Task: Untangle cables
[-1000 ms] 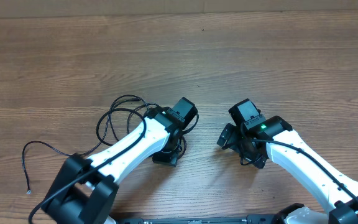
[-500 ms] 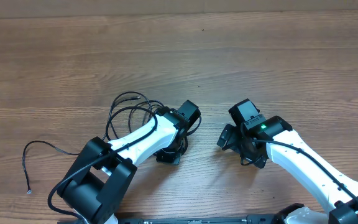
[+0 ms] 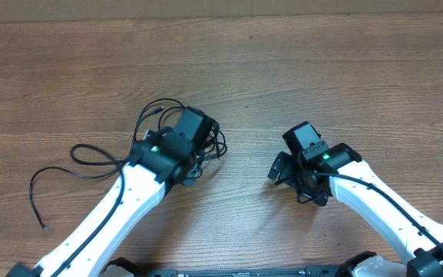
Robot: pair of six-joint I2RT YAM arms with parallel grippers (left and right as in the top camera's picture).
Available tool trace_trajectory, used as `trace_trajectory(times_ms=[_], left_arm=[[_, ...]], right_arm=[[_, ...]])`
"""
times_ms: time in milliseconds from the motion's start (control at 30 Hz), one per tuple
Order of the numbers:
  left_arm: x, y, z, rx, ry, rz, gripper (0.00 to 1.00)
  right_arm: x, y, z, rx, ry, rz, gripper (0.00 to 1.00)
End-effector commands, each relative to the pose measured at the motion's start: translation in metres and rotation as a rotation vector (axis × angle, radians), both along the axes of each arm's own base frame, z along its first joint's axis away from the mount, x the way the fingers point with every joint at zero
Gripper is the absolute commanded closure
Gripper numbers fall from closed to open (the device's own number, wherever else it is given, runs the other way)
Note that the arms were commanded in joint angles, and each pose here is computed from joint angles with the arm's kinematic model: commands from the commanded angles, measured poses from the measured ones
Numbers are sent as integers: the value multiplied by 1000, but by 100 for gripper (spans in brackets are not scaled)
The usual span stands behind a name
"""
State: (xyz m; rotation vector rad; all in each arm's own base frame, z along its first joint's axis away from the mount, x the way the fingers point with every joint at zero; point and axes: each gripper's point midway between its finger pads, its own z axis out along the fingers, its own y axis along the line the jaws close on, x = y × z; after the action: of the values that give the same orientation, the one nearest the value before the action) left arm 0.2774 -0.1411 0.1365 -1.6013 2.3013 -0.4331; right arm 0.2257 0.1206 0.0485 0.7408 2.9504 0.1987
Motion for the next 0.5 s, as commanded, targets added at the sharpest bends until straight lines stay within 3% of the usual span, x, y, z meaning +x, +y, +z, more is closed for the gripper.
trace_trajectory(times_ms=[0, 133, 167, 200, 267, 467], left_arm=[[8, 12, 25, 72, -106, -61, 95], [6, 8, 24, 68, -99, -104, 90], [5, 8, 24, 68, -98, -108, 85], [5, 8, 24, 70, -95, -108, 72], [4, 10, 23, 77, -92, -105, 57], [-5, 20, 17, 126, -47, -100, 41]], right_arm=[[1, -2, -1, -10, -8, -2, 0], [1, -2, -1, -9, -7, -1, 0], [1, -1, -1, -5, -5, -1, 0], [1, -1, -1, -3, -5, 0, 0], [1, -1, -1, -3, -4, 0, 0], [1, 1, -1, 4, -4, 1, 0]])
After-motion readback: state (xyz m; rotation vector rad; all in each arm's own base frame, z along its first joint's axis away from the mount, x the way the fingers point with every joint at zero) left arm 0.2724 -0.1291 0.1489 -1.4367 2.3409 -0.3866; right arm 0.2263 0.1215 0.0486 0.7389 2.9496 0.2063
